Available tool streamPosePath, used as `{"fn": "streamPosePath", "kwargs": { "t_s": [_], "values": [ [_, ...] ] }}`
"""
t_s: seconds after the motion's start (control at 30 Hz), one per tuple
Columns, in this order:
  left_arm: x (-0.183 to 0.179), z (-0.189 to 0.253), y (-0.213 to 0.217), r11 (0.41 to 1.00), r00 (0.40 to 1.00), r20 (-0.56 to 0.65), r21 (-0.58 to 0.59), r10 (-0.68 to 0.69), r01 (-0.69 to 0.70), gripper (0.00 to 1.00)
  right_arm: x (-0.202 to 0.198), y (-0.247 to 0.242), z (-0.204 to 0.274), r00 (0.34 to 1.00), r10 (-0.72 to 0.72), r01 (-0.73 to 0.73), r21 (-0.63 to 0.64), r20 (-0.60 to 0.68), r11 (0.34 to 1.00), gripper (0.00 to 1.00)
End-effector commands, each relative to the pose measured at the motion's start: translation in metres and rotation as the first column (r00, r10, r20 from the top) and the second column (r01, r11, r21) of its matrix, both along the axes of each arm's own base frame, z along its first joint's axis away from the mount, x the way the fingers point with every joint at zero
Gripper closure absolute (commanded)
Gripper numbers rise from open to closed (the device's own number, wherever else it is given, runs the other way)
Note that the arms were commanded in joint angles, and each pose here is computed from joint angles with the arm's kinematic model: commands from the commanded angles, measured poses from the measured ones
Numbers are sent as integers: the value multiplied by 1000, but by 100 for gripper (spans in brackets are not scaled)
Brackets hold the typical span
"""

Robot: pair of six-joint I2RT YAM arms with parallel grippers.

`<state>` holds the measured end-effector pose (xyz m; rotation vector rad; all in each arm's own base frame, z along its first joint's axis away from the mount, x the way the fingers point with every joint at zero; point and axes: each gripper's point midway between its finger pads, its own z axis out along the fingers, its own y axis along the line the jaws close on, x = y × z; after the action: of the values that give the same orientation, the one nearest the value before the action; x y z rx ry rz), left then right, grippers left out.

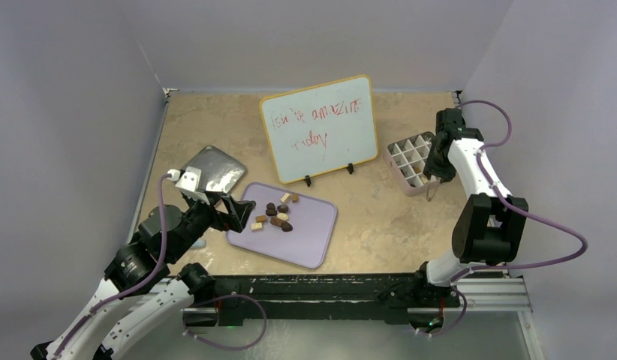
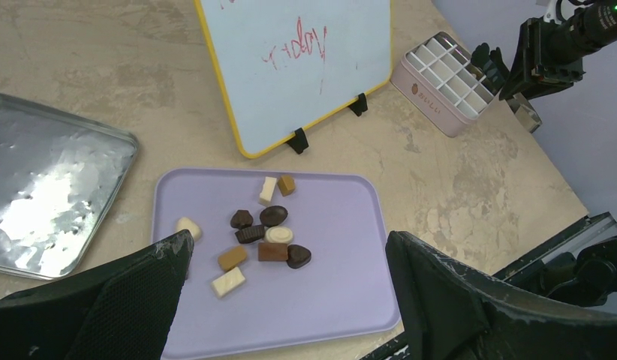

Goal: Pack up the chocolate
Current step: Place the fake chocolate in the packing box, then pick up the fake chocolate from the plate.

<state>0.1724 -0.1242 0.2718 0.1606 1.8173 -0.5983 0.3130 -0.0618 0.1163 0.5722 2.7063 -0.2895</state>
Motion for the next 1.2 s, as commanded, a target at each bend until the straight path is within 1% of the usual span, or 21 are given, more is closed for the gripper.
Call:
{"fn": "streamPosePath", "kwargs": {
  "t_s": [0.0,0.1,0.2,0.3,0.5,0.63,0.83,0.9,1.03,1.1,1.17],
  "values": [
    [3,5,-1,1000,1000,26,-8,7,-7,0,2,-7,0,1000,-25,25,-30,10,999,61],
    [4,5,0,1000,1000,22,-4,11,-11,0,2,-5,3,1000,-22,23,-21,15,1000,61],
    [5,5,1,1000,1000,22,-3,19,-19,0,9,-6,17,998,-11,13,-27,63,1000,61],
    [6,5,1,1000,999,22,-1,25,-25,0,10,4,29,996,23,-24,15,91,1000,62],
    [9,-1,3,999,999,2,12,48,-48,0,0,34,47,978,121,-139,102,169,985,62],
    [10,-5,3,998,998,-20,17,57,-56,0,-13,64,52,956,221,-246,116,195,962,62],
    [14,-12,2,996,995,-61,24,83,-82,0,-38,127,59,883,407,-442,128,233,888,63],
    [15,-13,0,996,993,-78,25,83,-81,0,-47,149,60,847,472,-512,135,245,848,63],
    [19,-21,0,993,988,-110,59,104,-98,0,-70,188,58,757,601,-647,158,258,746,63],
    [21,-23,3,990,986,-109,77,124,-116,0,-80,204,54,712,651,-698,167,263,696,63],
    [24,-23,10,984,982,-96,89,160,-152,0,-89,215,50,676,697,-736,164,241,657,63]
  ]
}}
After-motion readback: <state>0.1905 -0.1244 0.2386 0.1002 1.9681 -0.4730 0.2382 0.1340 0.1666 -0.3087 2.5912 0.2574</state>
